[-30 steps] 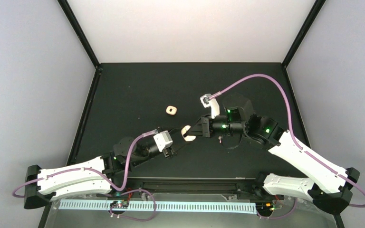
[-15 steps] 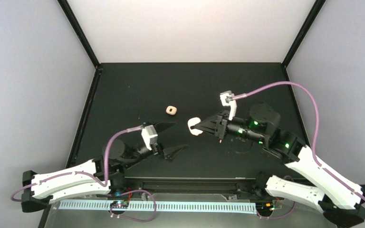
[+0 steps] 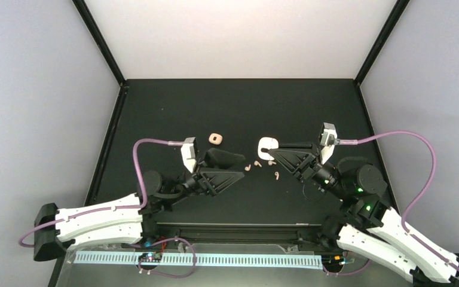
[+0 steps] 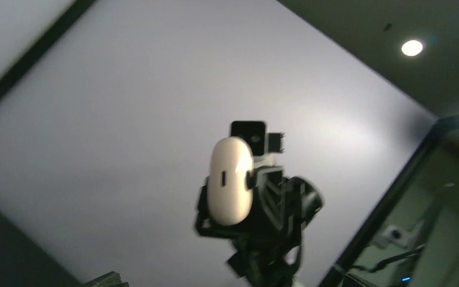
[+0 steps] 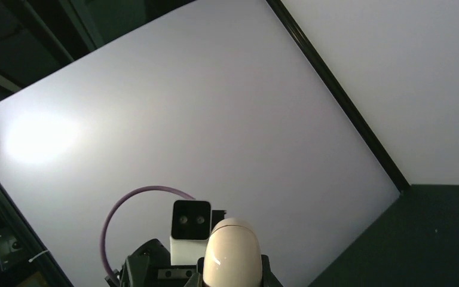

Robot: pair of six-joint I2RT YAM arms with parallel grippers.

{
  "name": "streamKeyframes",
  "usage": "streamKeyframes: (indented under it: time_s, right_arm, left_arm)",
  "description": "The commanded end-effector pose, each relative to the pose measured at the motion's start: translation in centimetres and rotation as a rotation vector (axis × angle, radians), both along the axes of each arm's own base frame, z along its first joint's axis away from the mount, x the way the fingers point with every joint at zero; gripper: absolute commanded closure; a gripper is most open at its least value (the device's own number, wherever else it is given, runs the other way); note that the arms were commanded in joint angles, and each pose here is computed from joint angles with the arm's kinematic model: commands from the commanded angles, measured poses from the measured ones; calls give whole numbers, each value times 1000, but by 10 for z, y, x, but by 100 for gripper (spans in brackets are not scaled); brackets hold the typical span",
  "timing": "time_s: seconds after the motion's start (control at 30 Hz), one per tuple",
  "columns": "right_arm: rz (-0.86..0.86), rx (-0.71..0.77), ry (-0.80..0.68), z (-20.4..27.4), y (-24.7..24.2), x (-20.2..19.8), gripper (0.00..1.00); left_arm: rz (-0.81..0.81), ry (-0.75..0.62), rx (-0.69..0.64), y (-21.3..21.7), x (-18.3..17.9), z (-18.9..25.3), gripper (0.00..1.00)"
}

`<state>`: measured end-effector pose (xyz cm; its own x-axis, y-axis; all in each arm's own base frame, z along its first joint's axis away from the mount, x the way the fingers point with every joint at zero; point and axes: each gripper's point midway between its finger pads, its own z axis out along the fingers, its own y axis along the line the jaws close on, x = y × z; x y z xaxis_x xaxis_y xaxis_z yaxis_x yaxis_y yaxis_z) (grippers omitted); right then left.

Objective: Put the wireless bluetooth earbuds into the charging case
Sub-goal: Adjust the charging case.

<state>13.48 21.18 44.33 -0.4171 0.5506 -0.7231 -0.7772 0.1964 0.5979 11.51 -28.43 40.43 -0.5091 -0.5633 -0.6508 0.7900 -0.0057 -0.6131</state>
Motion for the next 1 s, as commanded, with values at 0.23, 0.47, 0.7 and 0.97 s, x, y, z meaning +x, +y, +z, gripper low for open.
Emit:
streamKeyframes:
  time_s: [0.23, 0.47, 0.7, 0.97]
  right_arm:
    - [25, 132, -107, 19, -14, -16, 99]
    - [36, 157, -105, 19, -18, -20, 99]
    - [48, 173, -111, 24, -24, -26, 99]
    - [39, 164, -123, 28, -33, -32, 99]
  left_arm:
    - [-269, 11, -244, -17, -22, 88, 11]
    - [-282, 37, -190, -42, -14, 81, 26]
    - [-275, 35, -182, -42, -14, 78, 20]
    - [-155, 43, -124, -15, -9, 72, 7]
